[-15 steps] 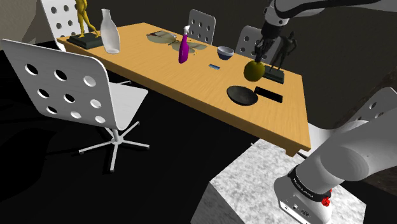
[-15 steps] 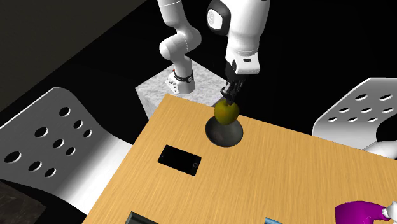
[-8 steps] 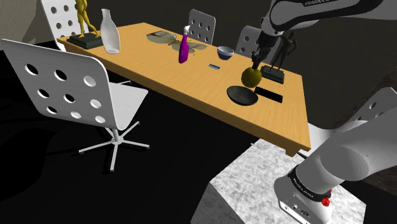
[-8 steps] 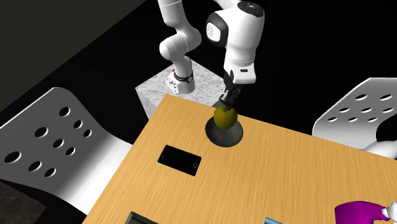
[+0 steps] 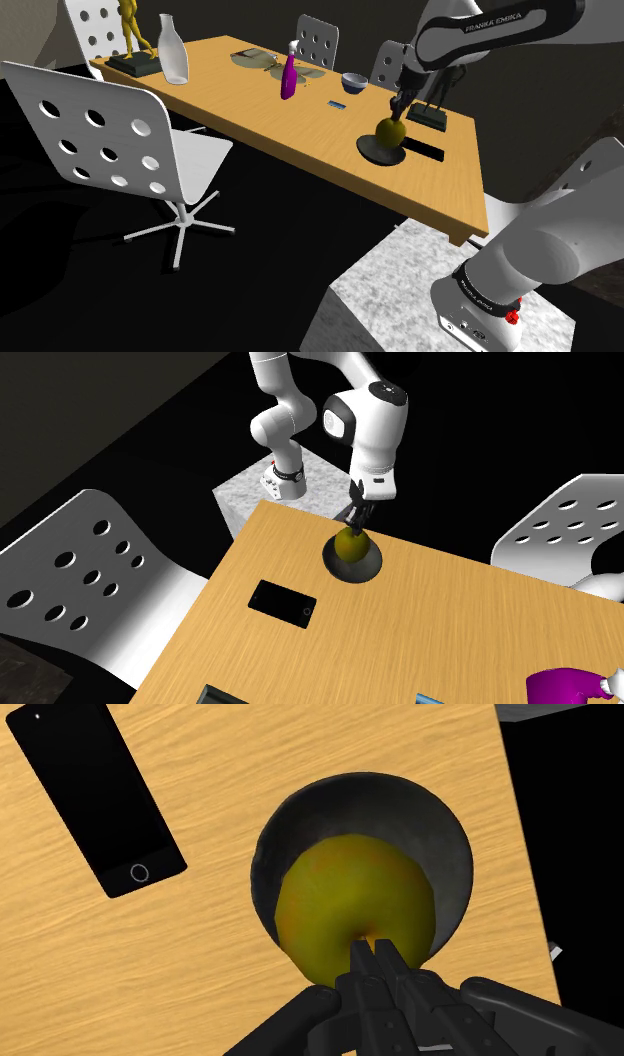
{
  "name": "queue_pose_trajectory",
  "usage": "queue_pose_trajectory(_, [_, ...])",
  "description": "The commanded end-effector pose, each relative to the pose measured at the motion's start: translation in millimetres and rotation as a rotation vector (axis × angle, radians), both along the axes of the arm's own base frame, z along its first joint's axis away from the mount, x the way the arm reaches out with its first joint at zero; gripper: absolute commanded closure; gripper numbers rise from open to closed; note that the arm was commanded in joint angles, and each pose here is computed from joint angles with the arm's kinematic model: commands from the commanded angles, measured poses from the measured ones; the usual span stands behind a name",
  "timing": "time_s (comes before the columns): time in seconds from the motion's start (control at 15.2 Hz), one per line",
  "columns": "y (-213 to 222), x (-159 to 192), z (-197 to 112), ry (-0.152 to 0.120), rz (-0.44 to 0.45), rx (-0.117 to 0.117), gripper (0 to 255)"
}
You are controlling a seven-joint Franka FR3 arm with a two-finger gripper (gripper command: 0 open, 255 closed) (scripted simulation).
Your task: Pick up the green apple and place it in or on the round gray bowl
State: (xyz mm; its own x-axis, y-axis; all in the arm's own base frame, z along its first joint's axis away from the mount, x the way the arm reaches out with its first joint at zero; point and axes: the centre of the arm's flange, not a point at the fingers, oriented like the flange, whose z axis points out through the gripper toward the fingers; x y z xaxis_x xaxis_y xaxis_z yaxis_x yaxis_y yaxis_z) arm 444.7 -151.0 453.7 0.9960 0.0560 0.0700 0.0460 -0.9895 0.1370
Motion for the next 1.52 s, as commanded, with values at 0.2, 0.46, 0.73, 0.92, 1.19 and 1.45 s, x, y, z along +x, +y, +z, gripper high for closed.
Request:
queue_pose_trajectory(0.2, [0.5,0.0,-8.7,-0.001,0.000,0.000,255])
queue_pose_trajectory(0.46, [0.5,0.0,-8.7,-0.001,0.000,0.000,255])
queue_pose_trajectory(0.73, [0.5,0.0,-8.7,-0.001,0.000,0.000,0])
queue_pose_trajectory(0.92, [2.3,-1.0,4.3,-0.001,0.000,0.000,0])
queue_pose_trajectory(1.19, [7.2,-3.9,40.7,-0.001,0.000,0.000,0])
queue_pose_trajectory(1.45, [7.2,-3.9,40.7,-0.001,0.000,0.000,0])
